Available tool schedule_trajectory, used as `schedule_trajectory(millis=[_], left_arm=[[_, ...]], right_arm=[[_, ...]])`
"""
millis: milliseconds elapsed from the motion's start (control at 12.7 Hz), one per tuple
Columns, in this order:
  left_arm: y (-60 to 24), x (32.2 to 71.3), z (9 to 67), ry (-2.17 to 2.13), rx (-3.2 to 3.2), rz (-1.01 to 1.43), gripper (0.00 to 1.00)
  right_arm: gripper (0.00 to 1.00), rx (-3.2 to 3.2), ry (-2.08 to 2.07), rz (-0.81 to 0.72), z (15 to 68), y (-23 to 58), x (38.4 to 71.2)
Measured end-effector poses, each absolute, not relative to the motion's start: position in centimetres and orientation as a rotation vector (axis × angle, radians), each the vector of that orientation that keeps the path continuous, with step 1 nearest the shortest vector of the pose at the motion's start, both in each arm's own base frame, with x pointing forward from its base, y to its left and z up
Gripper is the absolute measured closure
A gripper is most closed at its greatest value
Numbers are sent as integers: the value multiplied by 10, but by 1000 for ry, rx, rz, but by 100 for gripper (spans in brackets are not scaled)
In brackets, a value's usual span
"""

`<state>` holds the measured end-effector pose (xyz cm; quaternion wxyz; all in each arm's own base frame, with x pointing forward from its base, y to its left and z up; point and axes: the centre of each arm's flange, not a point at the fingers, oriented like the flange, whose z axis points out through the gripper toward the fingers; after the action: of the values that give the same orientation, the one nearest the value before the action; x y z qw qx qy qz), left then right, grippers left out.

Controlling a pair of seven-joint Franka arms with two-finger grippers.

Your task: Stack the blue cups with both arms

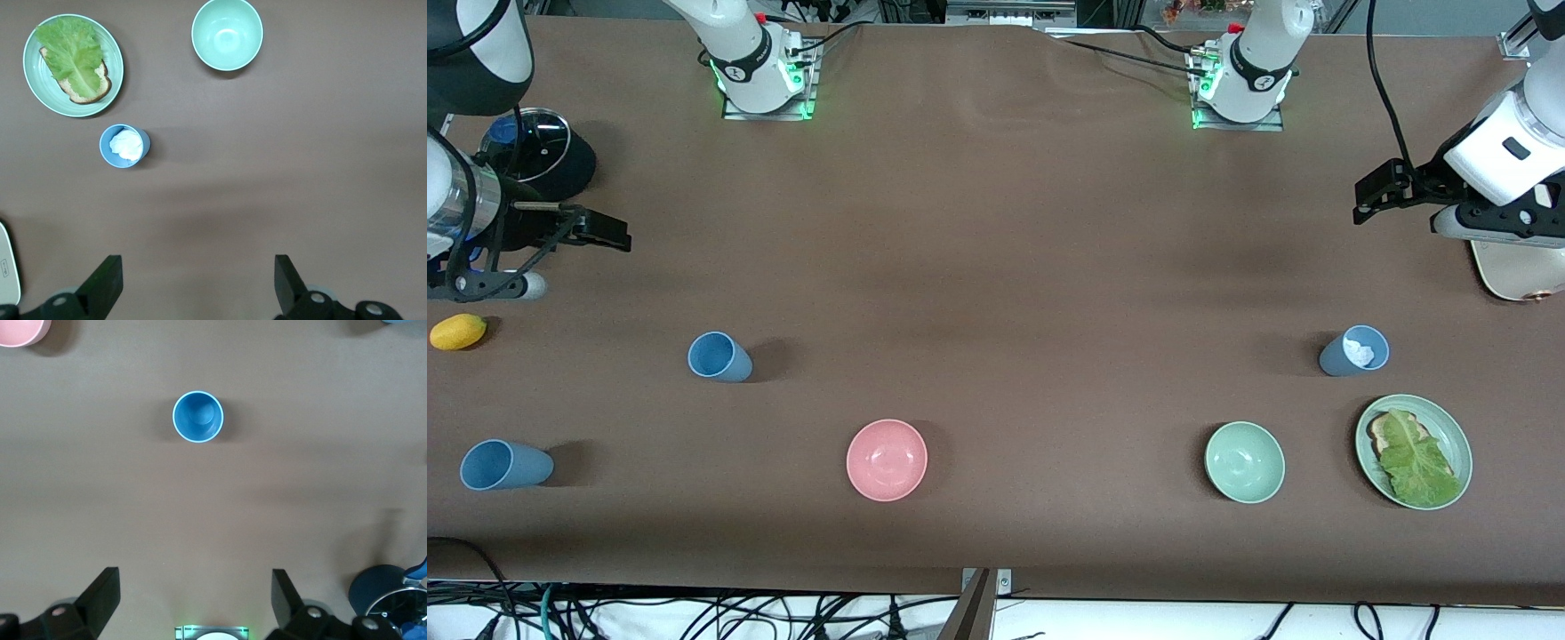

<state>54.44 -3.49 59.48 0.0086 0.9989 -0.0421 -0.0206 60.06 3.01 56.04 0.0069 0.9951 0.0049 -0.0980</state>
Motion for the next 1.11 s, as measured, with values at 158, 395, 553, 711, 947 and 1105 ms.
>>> schedule_trajectory(millis=[158, 395, 553, 711, 947, 1105], left_arm=[[-35, 544, 595, -132, 3121, -64, 0], [-35, 544, 595, -132, 3121, -64, 0], [-35, 544, 595, -132, 3121, -64, 0], [-35, 544, 595, -132, 3121, -64, 0], [-33, 544, 595, -123, 3121, -64, 0], [-31, 545, 595, -116, 3121, -64, 0]], right_arm=[[0, 3112, 15, -307, 560, 30, 601], [0, 3112, 15, -309, 560, 30, 600], [0, 3112, 15, -310, 560, 30, 600], [0, 3111, 15, -313, 560, 30, 600], [0, 3110, 15, -319, 558, 30, 600], [0, 3110, 15, -319, 558, 30, 600]])
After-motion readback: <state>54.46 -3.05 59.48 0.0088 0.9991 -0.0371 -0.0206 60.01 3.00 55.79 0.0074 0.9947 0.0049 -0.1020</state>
